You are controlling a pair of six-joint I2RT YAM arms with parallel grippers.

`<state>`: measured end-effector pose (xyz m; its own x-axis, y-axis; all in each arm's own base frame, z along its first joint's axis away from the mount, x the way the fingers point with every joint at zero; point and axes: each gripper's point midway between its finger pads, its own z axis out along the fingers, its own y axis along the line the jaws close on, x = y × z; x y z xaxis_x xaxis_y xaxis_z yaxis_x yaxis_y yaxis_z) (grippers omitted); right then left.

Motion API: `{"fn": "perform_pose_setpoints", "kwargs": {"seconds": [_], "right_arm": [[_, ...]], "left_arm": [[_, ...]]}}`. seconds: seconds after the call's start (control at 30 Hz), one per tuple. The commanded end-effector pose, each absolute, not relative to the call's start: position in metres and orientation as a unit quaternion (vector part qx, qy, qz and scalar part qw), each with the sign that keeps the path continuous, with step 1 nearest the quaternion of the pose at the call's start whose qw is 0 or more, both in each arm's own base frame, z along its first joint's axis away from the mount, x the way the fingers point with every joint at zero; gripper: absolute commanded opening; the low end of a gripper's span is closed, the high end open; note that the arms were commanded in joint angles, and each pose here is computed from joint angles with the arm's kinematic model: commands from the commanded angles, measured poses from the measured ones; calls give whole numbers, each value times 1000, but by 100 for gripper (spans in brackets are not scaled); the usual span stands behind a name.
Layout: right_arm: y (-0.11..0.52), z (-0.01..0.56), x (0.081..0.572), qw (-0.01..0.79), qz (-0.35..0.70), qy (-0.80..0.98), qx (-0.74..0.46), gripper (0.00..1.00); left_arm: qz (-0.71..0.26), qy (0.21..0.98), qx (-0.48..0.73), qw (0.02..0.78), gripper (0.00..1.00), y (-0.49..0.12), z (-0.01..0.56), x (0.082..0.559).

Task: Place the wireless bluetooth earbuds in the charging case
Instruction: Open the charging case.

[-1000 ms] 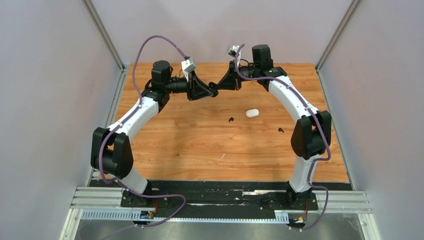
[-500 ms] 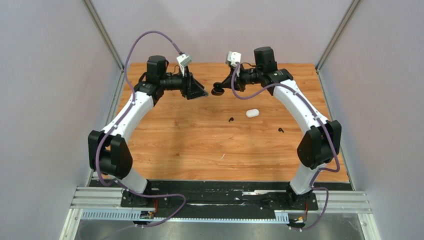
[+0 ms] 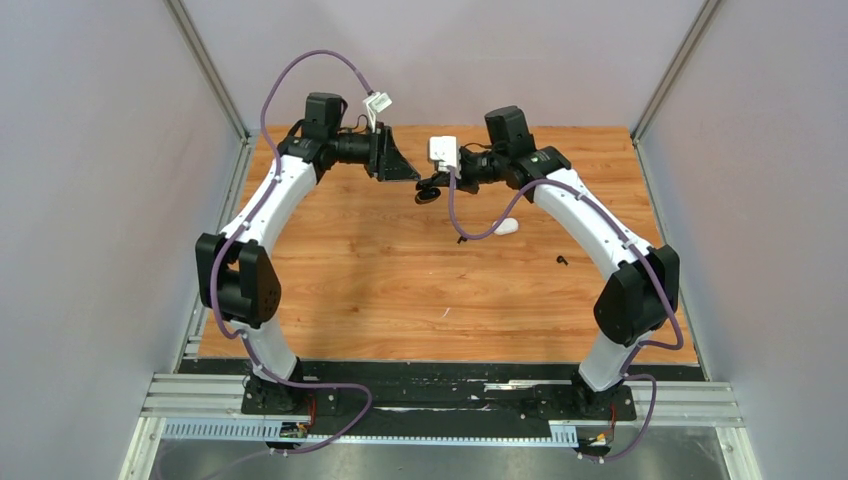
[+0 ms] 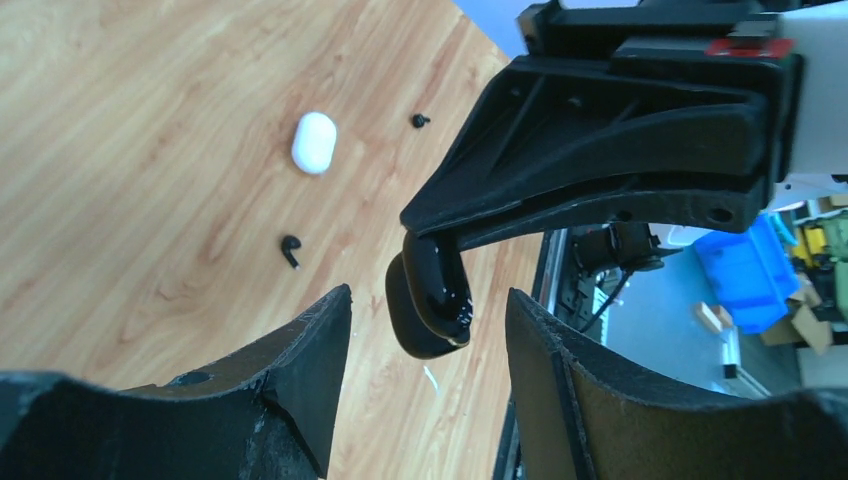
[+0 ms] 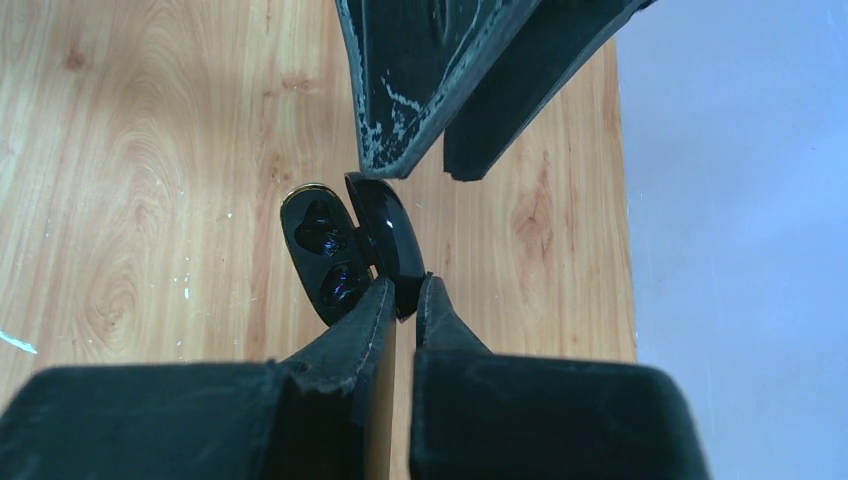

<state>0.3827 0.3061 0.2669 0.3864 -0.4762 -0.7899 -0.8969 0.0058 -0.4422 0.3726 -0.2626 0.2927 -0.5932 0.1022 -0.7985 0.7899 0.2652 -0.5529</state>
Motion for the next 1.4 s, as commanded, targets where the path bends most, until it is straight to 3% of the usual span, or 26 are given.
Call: {"fn": "perform_pose_setpoints", "kwargs": {"seconds": [0.0, 0.3, 0.77, 0.93, 1.1, 1.37], "right_arm": [[308, 286, 377, 510, 190, 480, -688, 0], [316, 279, 378, 505, 178, 474, -699, 0], [324, 276, 376, 502, 179, 472, -703, 0], [325, 275, 376, 500, 179, 473, -703, 0], [326, 274, 377, 500, 178, 475, -702, 0], [327, 272, 380, 499, 179, 479, -700, 0]], "left_arm": [[-525, 729, 311, 310, 64, -265, 299, 367], [-529, 735, 319, 278, 61, -274, 286, 360], [-537, 735, 319, 265, 37, -276, 281, 362], [-542, 733, 319, 259, 24, -277, 280, 361], [-537, 742, 315, 250, 43, -276, 275, 362], [-533, 744, 316, 249, 40, -275, 272, 363]]}}
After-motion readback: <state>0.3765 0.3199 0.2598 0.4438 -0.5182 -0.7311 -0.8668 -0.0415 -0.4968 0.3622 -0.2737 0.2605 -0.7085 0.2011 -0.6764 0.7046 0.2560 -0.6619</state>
